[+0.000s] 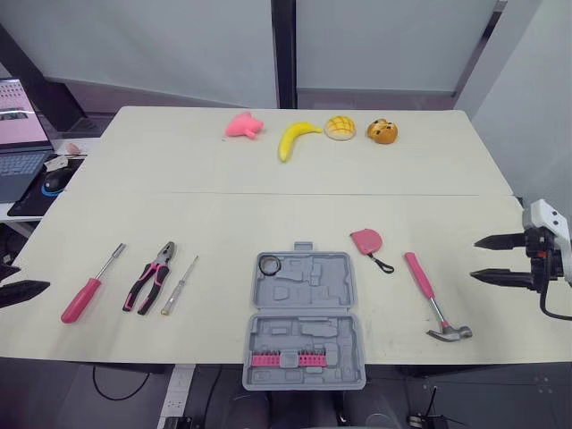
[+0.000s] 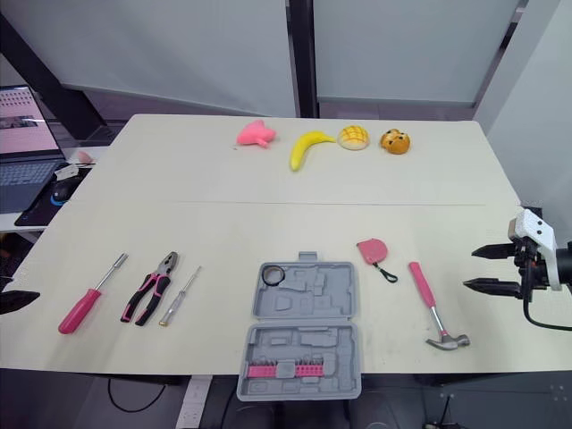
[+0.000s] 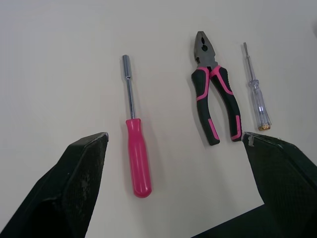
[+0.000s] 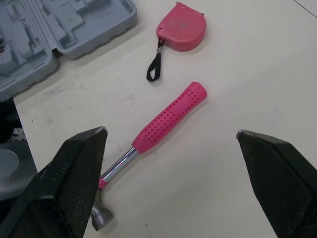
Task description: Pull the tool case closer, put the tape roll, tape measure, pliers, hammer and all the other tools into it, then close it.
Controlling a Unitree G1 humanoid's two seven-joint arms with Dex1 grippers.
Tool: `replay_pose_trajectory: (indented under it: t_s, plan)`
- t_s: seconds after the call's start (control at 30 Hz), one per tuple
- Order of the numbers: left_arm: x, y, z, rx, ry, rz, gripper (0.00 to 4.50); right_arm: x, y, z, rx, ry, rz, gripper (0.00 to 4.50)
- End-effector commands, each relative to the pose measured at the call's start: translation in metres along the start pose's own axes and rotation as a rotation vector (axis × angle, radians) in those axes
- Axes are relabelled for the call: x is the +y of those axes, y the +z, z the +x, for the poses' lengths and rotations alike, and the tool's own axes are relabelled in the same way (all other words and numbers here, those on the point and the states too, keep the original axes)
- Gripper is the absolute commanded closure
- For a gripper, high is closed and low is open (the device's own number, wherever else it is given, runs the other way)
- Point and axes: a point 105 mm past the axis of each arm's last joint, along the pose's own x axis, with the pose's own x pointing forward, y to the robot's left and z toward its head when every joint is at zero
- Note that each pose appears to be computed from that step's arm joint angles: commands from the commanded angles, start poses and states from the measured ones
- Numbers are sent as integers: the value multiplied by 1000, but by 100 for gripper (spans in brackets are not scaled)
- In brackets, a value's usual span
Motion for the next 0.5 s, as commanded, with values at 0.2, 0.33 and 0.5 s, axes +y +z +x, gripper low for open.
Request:
replay_pose_trajectory:
  t_s: [0.2, 0.33, 0.5]
  plan:
    - [3, 7, -3, -21, 24, 58, 0, -5, 18, -5, -26, -48, -63, 5]
    - [-12, 20, 11, -63, -80, 132, 0, 1, 32, 8, -71, -57, -87, 5]
    - [-45, 57, 37, -180, -197, 269, 0, 8, 37, 30, -86, -128, -143, 5]
